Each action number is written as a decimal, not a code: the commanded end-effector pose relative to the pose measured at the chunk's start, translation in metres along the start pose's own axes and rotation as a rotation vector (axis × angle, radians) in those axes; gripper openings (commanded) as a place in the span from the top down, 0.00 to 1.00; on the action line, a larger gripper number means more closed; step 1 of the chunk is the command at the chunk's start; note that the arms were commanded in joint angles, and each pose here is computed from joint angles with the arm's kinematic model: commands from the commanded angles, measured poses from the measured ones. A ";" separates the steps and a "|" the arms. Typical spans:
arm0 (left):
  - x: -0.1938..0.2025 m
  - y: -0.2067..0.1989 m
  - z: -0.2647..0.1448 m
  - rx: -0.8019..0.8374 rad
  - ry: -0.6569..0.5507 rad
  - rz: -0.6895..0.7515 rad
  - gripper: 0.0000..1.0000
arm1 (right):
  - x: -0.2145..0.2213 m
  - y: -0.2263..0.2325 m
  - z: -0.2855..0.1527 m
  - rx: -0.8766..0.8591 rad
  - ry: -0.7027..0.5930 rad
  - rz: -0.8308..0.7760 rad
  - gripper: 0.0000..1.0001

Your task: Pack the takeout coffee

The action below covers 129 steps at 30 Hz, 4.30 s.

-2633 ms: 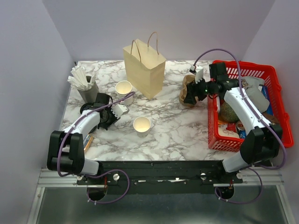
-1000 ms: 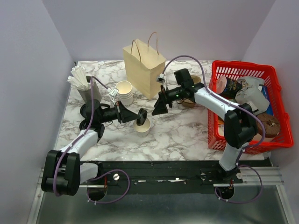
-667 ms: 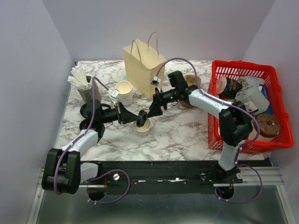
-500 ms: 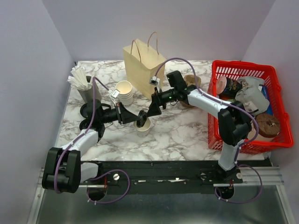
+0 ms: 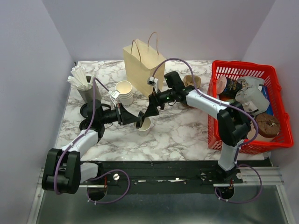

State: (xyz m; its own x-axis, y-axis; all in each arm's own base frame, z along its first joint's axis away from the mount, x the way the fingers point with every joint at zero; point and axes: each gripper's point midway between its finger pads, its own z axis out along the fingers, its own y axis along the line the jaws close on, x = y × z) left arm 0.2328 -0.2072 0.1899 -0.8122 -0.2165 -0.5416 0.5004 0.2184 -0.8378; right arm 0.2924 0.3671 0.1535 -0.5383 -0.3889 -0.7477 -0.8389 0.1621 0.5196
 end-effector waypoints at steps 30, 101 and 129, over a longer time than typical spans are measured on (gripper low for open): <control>-0.004 0.020 -0.016 -0.117 -0.016 0.067 0.60 | -0.005 -0.005 0.019 0.055 0.021 -0.042 0.04; -0.020 0.057 -0.008 -0.277 -0.036 0.191 0.54 | 0.025 -0.013 0.012 0.124 0.089 -0.049 0.04; -0.016 0.054 0.013 -0.233 0.020 0.285 0.56 | 0.034 -0.008 0.005 0.133 0.112 -0.049 0.04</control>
State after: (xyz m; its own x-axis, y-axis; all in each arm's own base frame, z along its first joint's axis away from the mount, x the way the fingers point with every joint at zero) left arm 0.2786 -0.1999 0.1411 -0.7018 -0.1310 -0.7003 0.5640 0.4984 -0.6584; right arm 0.2874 0.3641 0.1228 -0.5109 -0.4734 -0.7176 -0.8590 0.2484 0.4477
